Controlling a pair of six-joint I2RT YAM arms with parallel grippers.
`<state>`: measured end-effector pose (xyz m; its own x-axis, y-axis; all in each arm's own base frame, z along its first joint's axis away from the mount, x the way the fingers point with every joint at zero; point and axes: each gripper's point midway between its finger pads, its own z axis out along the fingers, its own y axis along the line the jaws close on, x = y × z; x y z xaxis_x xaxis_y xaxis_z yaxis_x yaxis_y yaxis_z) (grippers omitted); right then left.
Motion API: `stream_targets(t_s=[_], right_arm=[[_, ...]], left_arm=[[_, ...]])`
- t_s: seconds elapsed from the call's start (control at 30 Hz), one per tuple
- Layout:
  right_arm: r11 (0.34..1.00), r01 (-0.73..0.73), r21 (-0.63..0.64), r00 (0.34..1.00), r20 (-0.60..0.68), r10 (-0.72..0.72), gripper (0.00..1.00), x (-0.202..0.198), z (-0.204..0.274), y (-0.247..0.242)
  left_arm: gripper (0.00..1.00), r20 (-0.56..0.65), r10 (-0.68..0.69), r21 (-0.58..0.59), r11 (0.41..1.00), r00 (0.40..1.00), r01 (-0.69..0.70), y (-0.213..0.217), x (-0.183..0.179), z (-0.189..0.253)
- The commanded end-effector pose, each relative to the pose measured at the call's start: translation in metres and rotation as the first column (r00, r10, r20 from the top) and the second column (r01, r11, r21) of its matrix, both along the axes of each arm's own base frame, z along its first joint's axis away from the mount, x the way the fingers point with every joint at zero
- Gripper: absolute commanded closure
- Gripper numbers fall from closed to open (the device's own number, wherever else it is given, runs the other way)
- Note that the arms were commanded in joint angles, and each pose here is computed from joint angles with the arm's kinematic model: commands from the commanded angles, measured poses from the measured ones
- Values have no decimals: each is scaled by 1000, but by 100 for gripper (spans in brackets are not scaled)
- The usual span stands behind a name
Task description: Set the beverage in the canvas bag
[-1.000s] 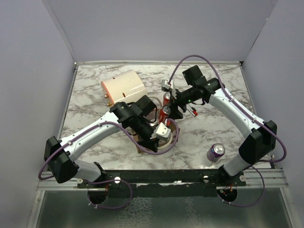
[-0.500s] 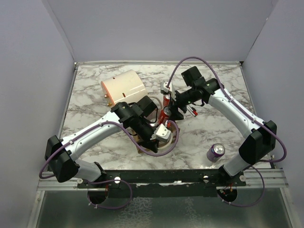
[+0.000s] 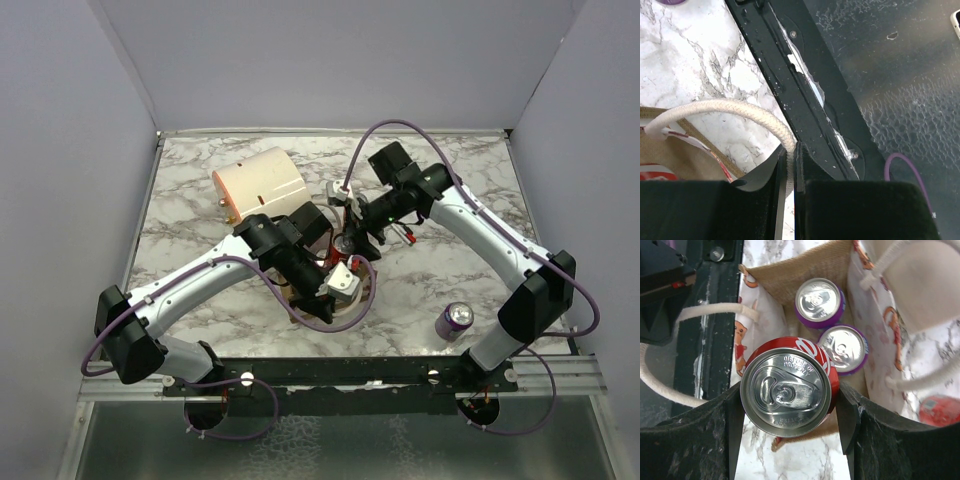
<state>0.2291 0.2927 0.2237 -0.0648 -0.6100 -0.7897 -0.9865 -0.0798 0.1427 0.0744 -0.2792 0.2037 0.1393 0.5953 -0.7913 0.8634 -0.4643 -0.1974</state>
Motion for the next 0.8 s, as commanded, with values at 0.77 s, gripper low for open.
stream_targets(t_s=[0.77], right_arm=[[980,-199,-2,980,-2,199,99,-42,-45,58]], left_arm=[[90,-14,-96,-66,993,995,95,4,-18,8]])
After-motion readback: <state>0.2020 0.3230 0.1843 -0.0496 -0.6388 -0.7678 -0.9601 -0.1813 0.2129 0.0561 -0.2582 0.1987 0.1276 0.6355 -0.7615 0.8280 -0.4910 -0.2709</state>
